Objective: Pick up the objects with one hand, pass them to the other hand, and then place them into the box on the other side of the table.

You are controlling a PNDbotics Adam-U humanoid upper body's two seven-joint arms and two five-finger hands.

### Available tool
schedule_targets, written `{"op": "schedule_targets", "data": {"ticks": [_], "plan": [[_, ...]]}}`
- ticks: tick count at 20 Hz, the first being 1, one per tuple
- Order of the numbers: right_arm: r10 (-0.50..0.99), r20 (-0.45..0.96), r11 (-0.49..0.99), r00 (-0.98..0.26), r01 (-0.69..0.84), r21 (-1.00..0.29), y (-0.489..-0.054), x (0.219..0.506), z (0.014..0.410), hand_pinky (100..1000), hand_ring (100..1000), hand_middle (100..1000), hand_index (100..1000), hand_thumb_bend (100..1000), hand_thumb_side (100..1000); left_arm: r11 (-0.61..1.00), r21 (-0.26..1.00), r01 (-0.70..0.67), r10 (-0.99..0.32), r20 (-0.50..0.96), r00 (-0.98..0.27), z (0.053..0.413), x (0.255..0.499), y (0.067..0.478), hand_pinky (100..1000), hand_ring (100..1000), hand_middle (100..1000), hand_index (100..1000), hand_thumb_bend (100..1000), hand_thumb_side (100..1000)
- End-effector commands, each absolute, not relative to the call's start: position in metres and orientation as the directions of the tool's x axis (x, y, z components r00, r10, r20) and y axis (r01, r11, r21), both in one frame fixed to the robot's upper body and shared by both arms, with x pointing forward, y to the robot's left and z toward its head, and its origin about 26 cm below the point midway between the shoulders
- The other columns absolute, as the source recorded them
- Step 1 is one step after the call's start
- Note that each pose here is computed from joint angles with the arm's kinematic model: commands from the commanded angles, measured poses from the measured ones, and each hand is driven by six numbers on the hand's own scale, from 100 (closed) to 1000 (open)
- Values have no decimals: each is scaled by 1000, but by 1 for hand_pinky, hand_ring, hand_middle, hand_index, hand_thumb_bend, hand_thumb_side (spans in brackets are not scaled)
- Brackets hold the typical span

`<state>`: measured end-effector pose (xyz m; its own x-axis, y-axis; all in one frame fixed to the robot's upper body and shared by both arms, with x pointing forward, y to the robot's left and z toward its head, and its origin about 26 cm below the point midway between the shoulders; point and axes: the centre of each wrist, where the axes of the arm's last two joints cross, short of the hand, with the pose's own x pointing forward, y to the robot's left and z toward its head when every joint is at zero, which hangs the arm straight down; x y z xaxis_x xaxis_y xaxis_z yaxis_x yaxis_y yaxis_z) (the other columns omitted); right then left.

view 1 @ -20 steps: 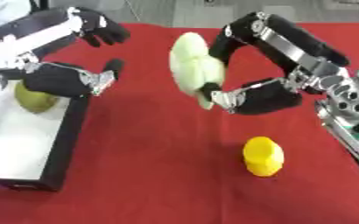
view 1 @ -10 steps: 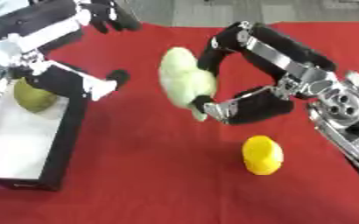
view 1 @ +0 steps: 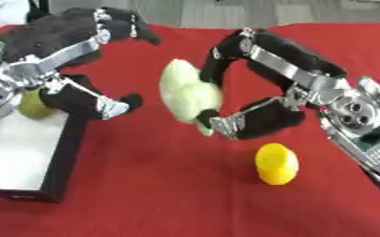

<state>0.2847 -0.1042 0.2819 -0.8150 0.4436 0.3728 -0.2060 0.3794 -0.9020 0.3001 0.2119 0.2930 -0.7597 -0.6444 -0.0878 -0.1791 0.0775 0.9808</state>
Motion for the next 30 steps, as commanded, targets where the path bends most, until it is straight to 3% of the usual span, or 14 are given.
{"op": "schedule_targets", "data": {"ticks": [1, 10, 16, 20, 26, 30], "plan": [[439, 338, 377, -833, -171, -910, -105, 280, 291, 773, 574, 405, 349, 147, 100, 52, 971, -235, -618, -153, -771, 297, 297, 210, 783, 819, 777, 864, 396, 119], [428, 322, 359, -845, -168, -918, -103, 279, 292, 772, 572, 402, 346, 170, 100, 15, 948, -317, -536, -260, -803, 297, 297, 206, 771, 818, 780, 870, 566, 144], [416, 315, 344, -853, -173, -923, -101, 278, 293, 771, 571, 402, 345, 178, 100, 62, 934, -351, -569, -256, -782, 295, 297, 206, 768, 814, 778, 865, 534, 100], [413, 311, 333, -856, -176, -926, -100, 278, 293, 771, 571, 401, 345, 180, 100, 104, 923, -371, -540, -261, -800, 294, 297, 204, 764, 811, 780, 869, 597, 100], [424, 312, 322, -850, -180, -930, -99, 278, 291, 771, 569, 400, 344, 185, 100, 97, 922, -375, -561, -261, -786, 286, 297, 210, 766, 812, 778, 863, 526, 100], [432, 308, 318, -848, -176, -931, -100, 278, 291, 770, 569, 400, 343, 188, 100, 92, 929, -359, -563, -249, -788, 283, 297, 215, 768, 813, 778, 858, 542, 100]]}}
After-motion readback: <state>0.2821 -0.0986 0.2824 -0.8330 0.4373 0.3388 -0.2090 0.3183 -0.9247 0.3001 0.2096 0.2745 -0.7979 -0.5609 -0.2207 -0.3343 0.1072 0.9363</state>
